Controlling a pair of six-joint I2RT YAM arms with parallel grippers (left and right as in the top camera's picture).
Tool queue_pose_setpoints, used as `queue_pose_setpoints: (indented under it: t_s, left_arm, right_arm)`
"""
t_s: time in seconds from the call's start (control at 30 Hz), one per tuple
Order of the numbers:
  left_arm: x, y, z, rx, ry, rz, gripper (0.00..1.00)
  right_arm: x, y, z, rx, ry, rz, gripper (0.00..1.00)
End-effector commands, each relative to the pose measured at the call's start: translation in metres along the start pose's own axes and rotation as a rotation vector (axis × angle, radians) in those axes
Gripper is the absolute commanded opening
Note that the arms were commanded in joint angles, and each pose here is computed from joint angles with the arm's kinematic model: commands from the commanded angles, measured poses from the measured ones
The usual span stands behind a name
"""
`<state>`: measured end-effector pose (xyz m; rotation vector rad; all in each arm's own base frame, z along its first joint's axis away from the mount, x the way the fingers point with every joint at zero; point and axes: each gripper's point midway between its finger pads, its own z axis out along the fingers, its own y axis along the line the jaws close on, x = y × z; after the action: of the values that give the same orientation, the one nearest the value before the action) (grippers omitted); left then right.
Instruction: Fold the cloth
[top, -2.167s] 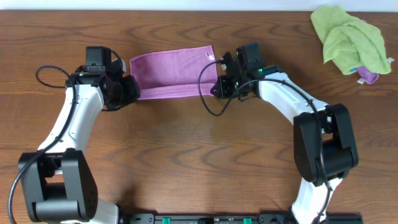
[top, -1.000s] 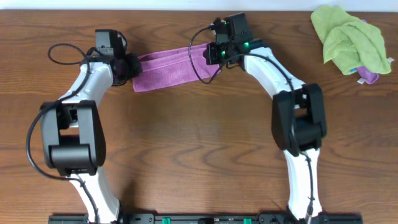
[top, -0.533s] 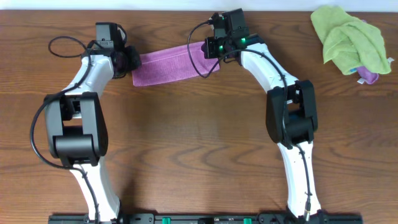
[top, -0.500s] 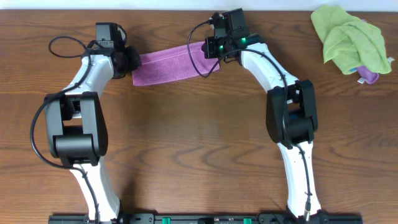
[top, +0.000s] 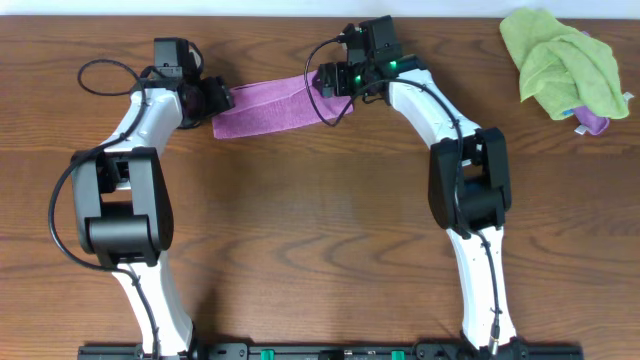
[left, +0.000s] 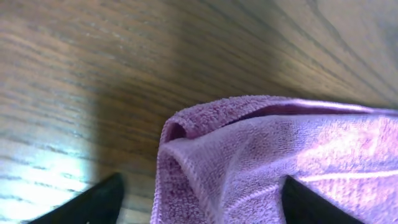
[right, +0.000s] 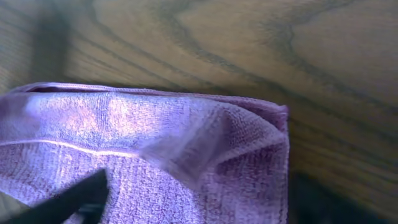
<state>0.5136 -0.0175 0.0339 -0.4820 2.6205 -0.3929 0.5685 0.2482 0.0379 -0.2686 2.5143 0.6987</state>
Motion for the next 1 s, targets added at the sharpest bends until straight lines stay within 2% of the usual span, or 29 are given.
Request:
queue_pose_setpoints:
  t_s: [0.0,0.13,0.2,0.3,0.47,0.63,0.7,0.77,0.8,0.97]
  left_arm:
    - [-0.004,0.008,0.001,-0.022,0.0,-0.01,0.96]
    - [0.002,0.013,-0.002,-0.036,0.029,-0.021,0.96]
    - [0.0,0.014,-0.007,-0.039,0.03,-0.026,0.92]
    - [-0.013,0.009,-0.02,-0.027,0.0,-0.025,0.83]
    - [-0.035,-0.007,-0.049,-0.003,-0.055,-0.011,0.78]
    - [-0.048,-0.032,-0.071,0.044,-0.092,0.051,0.65]
    - [-0.046,-0.044,-0.073,0.066,-0.091,0.092,0.56]
    - [-0.043,-0.052,-0.071,0.068,-0.088,0.13,0.57]
    - [-0.04,-0.056,-0.07,0.066,-0.087,0.145,0.64]
    - [-0.037,-0.064,-0.068,0.041,-0.093,0.182,0.67]
  right_arm:
    - [-0.001,-0.006,0.003,0.001,0.001,0.005,0.99]
    - [0.002,-0.004,-0.001,-0.019,0.019,0.016,0.99]
    - [0.002,-0.009,-0.006,-0.011,0.03,0.029,0.99]
    - [-0.005,-0.011,-0.021,-0.003,0.023,0.036,0.99]
    - [-0.02,-0.006,-0.053,0.006,-0.003,-0.027,0.99]
    - [-0.018,-0.007,-0.075,0.036,0.022,-0.019,0.99]
    - [-0.019,-0.007,-0.08,0.038,0.024,-0.02,0.99]
    - [-0.023,-0.004,-0.085,0.037,0.012,-0.031,0.99]
    - [-0.025,-0.004,-0.086,0.035,0.004,-0.045,0.99]
    - [-0.027,-0.001,-0.085,0.031,-0.004,-0.052,0.99]
